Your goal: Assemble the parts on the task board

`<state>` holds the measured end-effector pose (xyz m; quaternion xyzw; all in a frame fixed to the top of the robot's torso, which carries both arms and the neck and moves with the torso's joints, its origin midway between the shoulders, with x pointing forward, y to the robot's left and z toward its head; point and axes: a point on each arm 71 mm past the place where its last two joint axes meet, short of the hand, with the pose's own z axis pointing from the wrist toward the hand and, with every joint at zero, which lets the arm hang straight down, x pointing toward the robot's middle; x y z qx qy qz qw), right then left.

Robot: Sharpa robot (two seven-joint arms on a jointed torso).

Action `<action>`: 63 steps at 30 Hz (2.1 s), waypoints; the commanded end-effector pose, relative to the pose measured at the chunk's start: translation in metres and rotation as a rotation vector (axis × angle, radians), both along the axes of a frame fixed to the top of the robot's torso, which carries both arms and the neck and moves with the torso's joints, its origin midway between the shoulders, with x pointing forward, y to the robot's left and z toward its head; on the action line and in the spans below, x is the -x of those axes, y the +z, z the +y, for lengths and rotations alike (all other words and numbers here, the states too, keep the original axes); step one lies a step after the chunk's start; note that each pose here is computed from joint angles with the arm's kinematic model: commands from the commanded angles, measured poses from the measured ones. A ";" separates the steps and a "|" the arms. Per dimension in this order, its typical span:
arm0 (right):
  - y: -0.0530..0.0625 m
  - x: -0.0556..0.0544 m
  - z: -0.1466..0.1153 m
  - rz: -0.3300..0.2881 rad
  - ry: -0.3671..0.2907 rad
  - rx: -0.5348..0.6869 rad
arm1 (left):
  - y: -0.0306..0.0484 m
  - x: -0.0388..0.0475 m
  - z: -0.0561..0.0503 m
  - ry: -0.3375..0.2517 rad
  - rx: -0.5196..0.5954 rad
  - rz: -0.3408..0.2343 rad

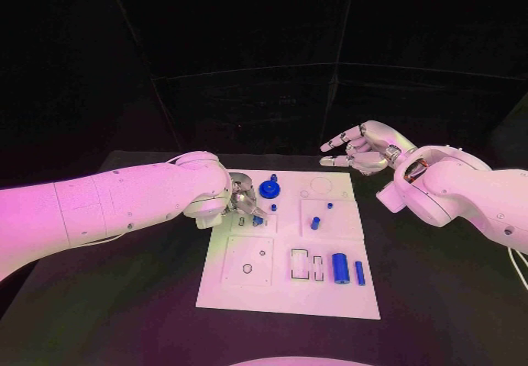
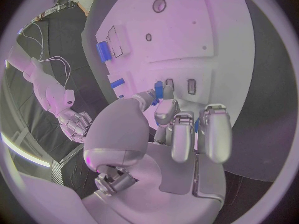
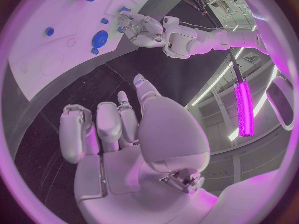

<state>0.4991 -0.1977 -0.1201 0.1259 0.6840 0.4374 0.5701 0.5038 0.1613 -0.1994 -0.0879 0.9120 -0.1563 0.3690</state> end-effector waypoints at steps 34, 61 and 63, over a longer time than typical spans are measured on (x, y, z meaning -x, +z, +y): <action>0.000 -0.002 -0.009 -0.006 -0.007 0.022 | -0.0025 0.0217 0.018 0.033 0.052 -0.281; 0.000 -0.003 -0.003 -0.007 0.007 0.020 | -0.0124 0.0171 0.015 0.012 -0.013 -0.212; 0.000 -0.004 -0.003 -0.006 0.007 0.020 | -0.0131 0.0174 0.015 0.011 -0.014 -0.209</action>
